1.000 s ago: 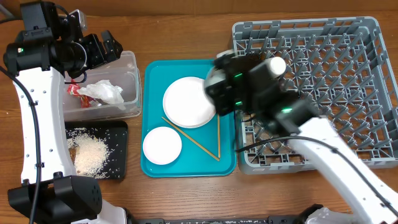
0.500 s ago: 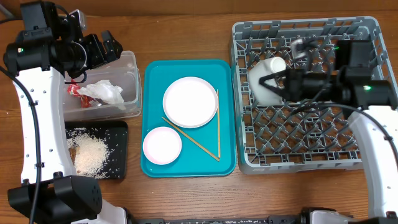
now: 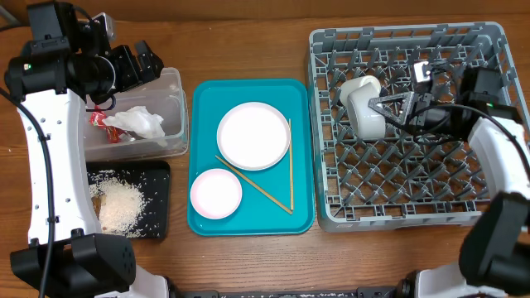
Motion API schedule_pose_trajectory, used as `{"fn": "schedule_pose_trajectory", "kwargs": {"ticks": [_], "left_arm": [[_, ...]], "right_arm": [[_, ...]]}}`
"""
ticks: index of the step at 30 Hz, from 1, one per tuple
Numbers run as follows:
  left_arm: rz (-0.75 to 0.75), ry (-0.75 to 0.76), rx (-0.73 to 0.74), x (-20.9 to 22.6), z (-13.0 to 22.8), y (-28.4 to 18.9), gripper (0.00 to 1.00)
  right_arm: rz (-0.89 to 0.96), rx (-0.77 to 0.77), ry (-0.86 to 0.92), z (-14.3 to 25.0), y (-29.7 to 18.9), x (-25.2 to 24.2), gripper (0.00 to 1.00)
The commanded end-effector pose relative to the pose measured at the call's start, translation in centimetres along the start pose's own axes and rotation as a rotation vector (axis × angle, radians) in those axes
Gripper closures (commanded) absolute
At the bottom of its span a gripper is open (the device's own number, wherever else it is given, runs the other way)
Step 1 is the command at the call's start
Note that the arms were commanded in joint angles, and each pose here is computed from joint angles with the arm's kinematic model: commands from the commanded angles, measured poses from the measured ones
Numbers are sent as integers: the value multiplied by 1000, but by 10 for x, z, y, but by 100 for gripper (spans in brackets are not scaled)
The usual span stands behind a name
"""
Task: Sort waste into correct bins and load items into the dishwasher
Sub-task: 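Carry the white bowl into the rack and place it upside down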
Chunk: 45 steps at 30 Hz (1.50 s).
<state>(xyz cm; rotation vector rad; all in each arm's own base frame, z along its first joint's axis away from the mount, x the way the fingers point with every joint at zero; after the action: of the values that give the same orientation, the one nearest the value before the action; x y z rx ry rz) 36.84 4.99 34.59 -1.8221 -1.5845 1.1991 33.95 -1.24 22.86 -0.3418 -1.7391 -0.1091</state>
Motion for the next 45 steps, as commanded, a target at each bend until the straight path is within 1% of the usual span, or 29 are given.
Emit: {"fn": "schedule_pose_trajectory", "kwargs": {"ticks": [1, 3, 11, 16, 24, 28, 34, 35, 37, 38, 45], "left_arm": [[-6, -13, -19, -1, -4, -3, 0], [-6, -13, -19, -1, -4, -3, 0], [-6, -13, -19, -1, -4, -3, 0], [-6, -13, -19, -1, -4, -3, 0], [-6, -13, -19, -1, -4, -3, 0], [-6, -13, -19, -1, -4, -3, 0], [-6, -13, -19, -1, -4, -3, 0], [-6, -13, -19, -1, -4, -3, 0], [-6, -13, -19, -1, -4, -3, 0], [-6, -13, -19, -1, -4, -3, 0], [-6, -13, -19, -1, -4, -3, 0]], "right_arm": [[-81, 17, 41, -2, 2, -15, 96], [-125, 25, 69, -2, 3, -21, 96], [-116, 25, 82, -4, 5, -33, 96], [-28, 15, 83, -5, 5, -39, 96], [-15, 10, 77, -5, 4, -40, 96], [38, -8, 78, -7, 0, -45, 96], [199, -48, 82, -9, -9, -57, 95], [216, -54, 83, -9, -11, -59, 93], [231, -75, 78, -11, -17, -60, 79], [232, -81, 75, -12, -19, -60, 76], [255, -146, 58, -18, -40, -64, 71]]}}
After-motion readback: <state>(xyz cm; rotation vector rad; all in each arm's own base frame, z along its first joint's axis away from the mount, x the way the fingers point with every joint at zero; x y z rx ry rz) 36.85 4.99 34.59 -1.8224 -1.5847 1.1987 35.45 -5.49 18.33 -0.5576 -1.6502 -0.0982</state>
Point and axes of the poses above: each gripper's point midway between its finger pads, its own y axis out along the fingers, its own x axis along the line the jaws close on, z = x × y, the point moved 10 cm from there along -y, back along the fingers, and after that the axes turned 10 degrees about y, right-handed, at the moved point
